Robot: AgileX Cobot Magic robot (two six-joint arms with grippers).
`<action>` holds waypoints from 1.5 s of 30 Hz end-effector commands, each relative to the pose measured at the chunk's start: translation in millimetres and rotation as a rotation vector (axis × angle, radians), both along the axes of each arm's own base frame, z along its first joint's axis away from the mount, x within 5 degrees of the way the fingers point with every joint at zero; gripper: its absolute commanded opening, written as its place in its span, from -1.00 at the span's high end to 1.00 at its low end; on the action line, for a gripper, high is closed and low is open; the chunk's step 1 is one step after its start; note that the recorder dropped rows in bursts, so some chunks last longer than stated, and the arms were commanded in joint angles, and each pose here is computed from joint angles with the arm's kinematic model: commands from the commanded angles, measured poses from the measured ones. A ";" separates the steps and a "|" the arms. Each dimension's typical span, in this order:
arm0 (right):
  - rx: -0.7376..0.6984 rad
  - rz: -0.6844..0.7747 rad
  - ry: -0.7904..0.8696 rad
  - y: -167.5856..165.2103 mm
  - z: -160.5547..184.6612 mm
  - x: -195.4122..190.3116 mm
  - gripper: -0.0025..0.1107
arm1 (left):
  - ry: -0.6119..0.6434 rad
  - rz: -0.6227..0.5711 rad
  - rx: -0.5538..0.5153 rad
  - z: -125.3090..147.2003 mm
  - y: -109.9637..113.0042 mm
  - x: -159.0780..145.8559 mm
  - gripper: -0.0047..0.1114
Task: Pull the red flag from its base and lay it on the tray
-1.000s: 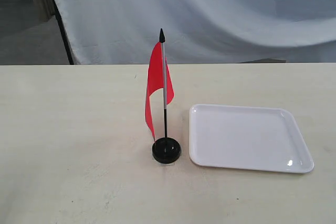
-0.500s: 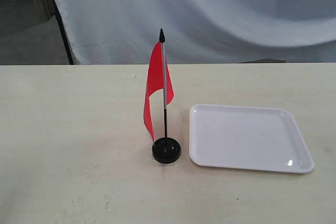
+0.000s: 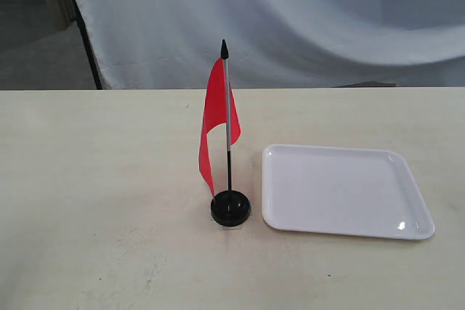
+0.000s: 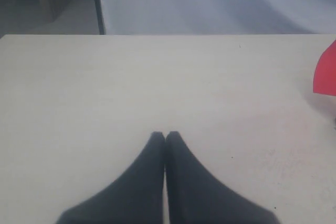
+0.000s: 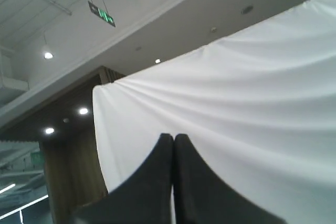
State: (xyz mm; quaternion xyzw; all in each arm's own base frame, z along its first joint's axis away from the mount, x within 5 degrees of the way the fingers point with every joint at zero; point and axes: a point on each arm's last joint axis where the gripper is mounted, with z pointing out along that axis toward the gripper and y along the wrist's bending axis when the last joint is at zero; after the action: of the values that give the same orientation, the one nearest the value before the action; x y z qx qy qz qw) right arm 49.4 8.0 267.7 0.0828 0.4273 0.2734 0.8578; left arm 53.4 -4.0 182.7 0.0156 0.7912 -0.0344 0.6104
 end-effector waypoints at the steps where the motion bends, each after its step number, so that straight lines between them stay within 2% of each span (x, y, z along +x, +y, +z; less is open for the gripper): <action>1: -0.119 0.048 0.011 10.3 8.6 18.7 0.96 | 0.000 -0.005 0.001 -0.4 -0.2 0.0 0.92; 5: -0.259 0.100 0.071 21.5 8.2 45.2 0.96 | 0.000 -0.005 0.001 -0.4 -0.2 0.0 0.92; 11: -0.448 0.224 0.215 37.9 -12.1 94.9 0.96 | 0.000 -0.005 0.001 -0.4 -0.2 0.0 0.92; 17: -0.582 0.397 0.416 64.6 -60.4 152.7 0.96 | 0.000 -0.005 0.001 -0.4 -0.2 0.0 0.92; 23: -0.758 0.553 0.489 114.0 -108.6 194.3 0.96 | 0.000 -0.005 0.001 -0.4 -0.2 0.0 0.92; 28: -0.830 0.620 0.566 139.5 -135.9 212.7 0.96 | 0.000 -0.005 0.001 -0.4 -0.2 0.0 0.92; 32: -0.822 0.645 0.573 143.4 -140.8 215.6 0.93 | 0.000 -0.005 0.001 -0.4 -0.2 0.0 0.92; 33: -0.822 0.645 0.573 143.4 -140.8 215.6 0.88 | 0.000 -0.005 0.001 -0.4 -0.2 0.0 0.92; 35: -0.822 0.645 0.573 143.4 -140.8 215.6 0.62 | 0.000 -0.005 0.001 -0.4 -0.2 0.0 0.92; 36: -0.822 0.645 0.573 143.4 -140.8 215.6 0.43 | 0.000 -0.005 0.001 -0.4 -0.2 0.0 0.92; 40: -0.822 0.645 0.573 143.4 -140.8 215.5 -0.64 | 0.000 -0.005 0.001 -0.4 -0.2 0.0 0.92; 41: -0.822 0.645 0.573 143.4 -140.8 215.5 -0.83 | 0.000 -0.005 0.001 -0.4 -0.2 0.0 0.92; 42: -0.825 0.644 0.571 143.4 -140.8 215.5 -0.89 | 0.000 -0.005 0.001 -0.4 -0.2 0.0 0.92; 45: -0.811 0.622 0.577 142.7 -139.5 219.0 -0.84 | 0.000 -0.005 0.001 -0.4 -0.2 0.0 0.92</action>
State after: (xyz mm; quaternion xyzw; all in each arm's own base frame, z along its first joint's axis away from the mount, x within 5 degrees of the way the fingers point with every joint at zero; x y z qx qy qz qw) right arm 265.2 149.8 126.8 -0.3143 0.7196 0.2960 0.5438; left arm 53.4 -4.0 182.7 0.0156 0.7912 -0.0344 0.6104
